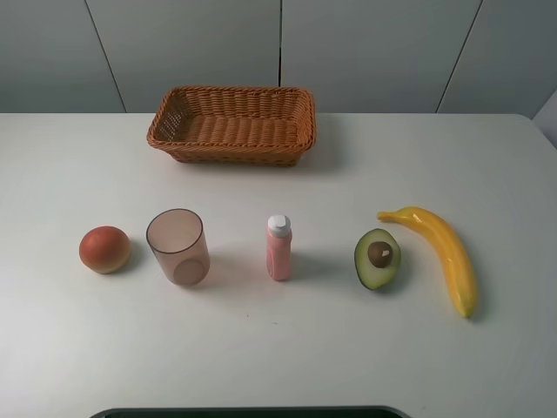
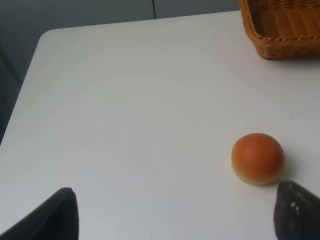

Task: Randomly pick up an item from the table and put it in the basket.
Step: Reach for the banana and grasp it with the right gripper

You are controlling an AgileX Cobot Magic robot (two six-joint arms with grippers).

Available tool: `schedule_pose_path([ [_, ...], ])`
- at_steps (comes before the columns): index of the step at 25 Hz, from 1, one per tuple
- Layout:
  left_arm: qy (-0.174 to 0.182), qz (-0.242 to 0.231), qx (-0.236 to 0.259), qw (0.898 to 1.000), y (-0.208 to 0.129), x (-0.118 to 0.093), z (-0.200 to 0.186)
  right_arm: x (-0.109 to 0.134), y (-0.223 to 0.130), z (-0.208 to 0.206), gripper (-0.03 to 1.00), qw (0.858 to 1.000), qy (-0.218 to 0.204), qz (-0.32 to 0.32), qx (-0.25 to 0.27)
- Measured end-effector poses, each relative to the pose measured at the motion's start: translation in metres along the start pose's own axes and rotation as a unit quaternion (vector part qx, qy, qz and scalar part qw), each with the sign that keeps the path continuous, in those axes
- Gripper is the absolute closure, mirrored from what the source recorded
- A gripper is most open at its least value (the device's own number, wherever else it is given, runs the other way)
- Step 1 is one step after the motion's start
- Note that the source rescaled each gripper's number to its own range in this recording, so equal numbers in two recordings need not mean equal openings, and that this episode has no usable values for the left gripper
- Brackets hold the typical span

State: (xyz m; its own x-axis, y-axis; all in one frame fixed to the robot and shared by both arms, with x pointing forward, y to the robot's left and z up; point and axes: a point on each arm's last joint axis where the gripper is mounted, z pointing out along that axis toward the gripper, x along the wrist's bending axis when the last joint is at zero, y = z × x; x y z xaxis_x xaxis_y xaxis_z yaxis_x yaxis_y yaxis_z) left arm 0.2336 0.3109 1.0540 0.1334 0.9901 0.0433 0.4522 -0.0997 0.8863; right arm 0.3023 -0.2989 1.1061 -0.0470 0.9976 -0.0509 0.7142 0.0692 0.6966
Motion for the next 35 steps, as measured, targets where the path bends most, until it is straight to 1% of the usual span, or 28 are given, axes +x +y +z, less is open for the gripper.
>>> schedule_pose_path([
  [3,0.000,0.000,0.000,1.000,0.000,0.000,0.000,-0.007,0.041,0.018,-0.03,0.999,0.007,-0.019,0.044],
  [6,0.000,0.000,0.000,1.000,0.000,0.000,0.000,-0.012,0.072,0.044,-0.03,0.996,0.022,-0.034,0.083],
  [9,0.000,0.000,0.000,1.000,0.000,0.000,0.000,-0.015,0.092,0.080,-0.03,0.991,0.043,-0.052,0.115],
  [12,0.000,0.000,0.000,1.000,0.000,0.000,0.000,-0.018,0.096,0.120,-0.03,0.984,0.055,-0.057,0.161],
  [16,0.000,-0.001,0.000,1.000,0.000,0.000,0.000,-0.009,0.094,0.173,-0.03,0.971,0.070,-0.085,0.213],
  [21,0.000,-0.001,0.000,1.000,0.000,0.000,0.000,0.007,0.076,0.229,-0.03,0.949,0.093,-0.110,0.282],
  [25,0.000,-0.001,0.000,1.000,0.000,0.000,0.000,0.012,0.057,0.263,-0.03,0.929,0.105,-0.109,0.339],
  [28,0.000,-0.001,0.000,1.000,0.000,0.000,0.000,0.013,0.047,0.280,-0.03,0.918,0.109,-0.106,0.366],
  [31,0.000,-0.001,0.000,1.000,0.000,0.000,0.000,0.014,0.035,0.291,-0.03,0.914,0.109,-0.105,0.376],
  [35,0.000,-0.001,0.000,1.000,0.000,0.000,0.000,0.014,0.017,0.295,-0.03,0.920,0.102,-0.104,0.363],
])
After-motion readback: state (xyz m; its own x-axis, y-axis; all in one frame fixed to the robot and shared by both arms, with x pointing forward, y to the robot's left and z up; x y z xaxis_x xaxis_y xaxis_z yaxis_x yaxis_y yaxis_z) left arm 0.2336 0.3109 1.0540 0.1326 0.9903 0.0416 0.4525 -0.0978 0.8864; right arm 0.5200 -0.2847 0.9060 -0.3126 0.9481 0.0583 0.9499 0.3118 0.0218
